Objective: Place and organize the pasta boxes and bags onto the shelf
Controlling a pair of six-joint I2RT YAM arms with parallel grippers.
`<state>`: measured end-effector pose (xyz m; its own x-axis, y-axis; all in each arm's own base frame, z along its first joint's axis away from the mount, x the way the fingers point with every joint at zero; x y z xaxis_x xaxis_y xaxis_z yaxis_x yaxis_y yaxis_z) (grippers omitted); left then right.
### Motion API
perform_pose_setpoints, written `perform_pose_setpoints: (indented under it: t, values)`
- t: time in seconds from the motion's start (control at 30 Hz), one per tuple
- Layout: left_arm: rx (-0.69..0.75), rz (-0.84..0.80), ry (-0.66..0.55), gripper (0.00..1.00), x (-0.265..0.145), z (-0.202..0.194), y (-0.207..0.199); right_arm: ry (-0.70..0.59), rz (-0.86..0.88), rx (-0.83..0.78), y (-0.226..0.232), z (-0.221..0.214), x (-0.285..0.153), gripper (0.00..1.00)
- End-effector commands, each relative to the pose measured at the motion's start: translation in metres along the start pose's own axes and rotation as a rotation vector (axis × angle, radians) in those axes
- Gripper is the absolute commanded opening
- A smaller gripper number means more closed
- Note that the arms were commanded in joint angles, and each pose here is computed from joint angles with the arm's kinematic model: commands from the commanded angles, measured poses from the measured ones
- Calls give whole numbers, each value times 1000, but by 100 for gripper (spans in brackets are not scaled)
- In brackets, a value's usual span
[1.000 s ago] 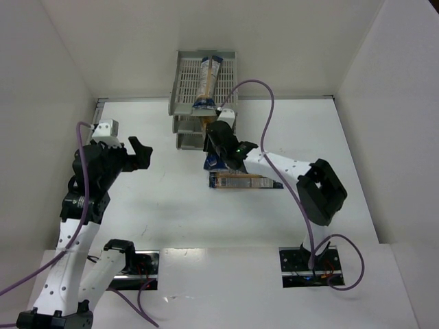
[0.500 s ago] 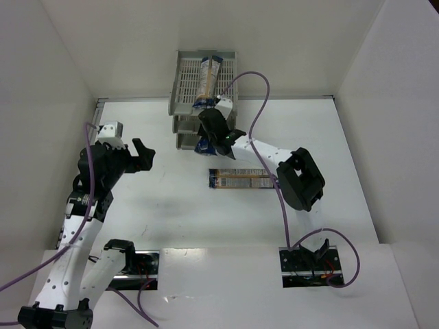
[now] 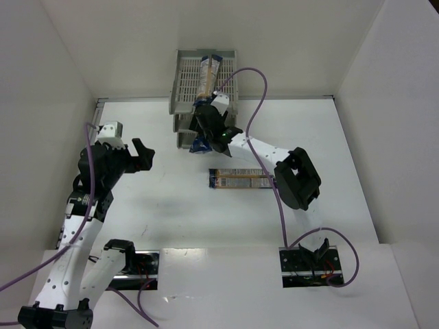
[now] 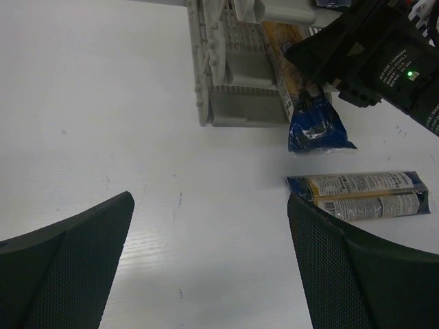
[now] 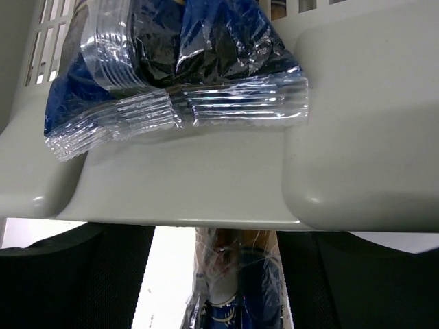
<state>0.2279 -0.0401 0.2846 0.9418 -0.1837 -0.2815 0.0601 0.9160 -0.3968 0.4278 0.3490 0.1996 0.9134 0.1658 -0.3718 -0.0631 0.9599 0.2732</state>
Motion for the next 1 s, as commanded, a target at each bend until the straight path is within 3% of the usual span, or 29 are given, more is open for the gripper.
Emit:
perform_pose_setpoints:
  t: [0.0, 0.27, 0.33, 0.37, 0.5, 0.57, 0.7, 0.87, 0.97]
  values:
    - [24, -2, -36, 100, 1, 5, 1, -137, 41, 111, 14, 51, -11, 73]
    - [25, -14, -41, 100, -1, 6, 0, -162, 108, 28, 15, 67, -83, 74]
    - [25, -14, -41, 100, -1, 6, 0, -155, 156, -52, 21, 63, -103, 69]
    - [25, -14, -41, 100, -1, 6, 0, -140, 176, -89, 17, 55, -115, 64]
    - [24, -19, -29, 100, 0, 2, 0, 2, 343, -214, 9, 1, -134, 10]
    - [16, -23, -39, 100, -2, 4, -1, 95, 356, -266, 0, -32, -140, 1]
    - [16, -23, -39, 100, -3, 2, 0, 210, 379, -305, -14, -70, -147, 1]
    - [8, -45, -40, 100, -2, 1, -3, 161, 409, -292, -1, -74, -131, 1]
    - [8, -37, -43, 100, -2, 1, -2, 107, 412, -301, 19, -64, -113, 8]
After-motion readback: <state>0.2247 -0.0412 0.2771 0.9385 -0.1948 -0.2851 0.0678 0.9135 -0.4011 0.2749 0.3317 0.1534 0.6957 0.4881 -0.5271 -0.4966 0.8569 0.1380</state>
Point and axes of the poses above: each gripper's point midway between its finger pads, its own x axis out along the fingers, its own y axis along the line the jaws close on, z = x × y, the point moved 6 cm from there along -x, back along the fingers, and after that the axes turned 9 degrees about -x, right-handed, at the moved point
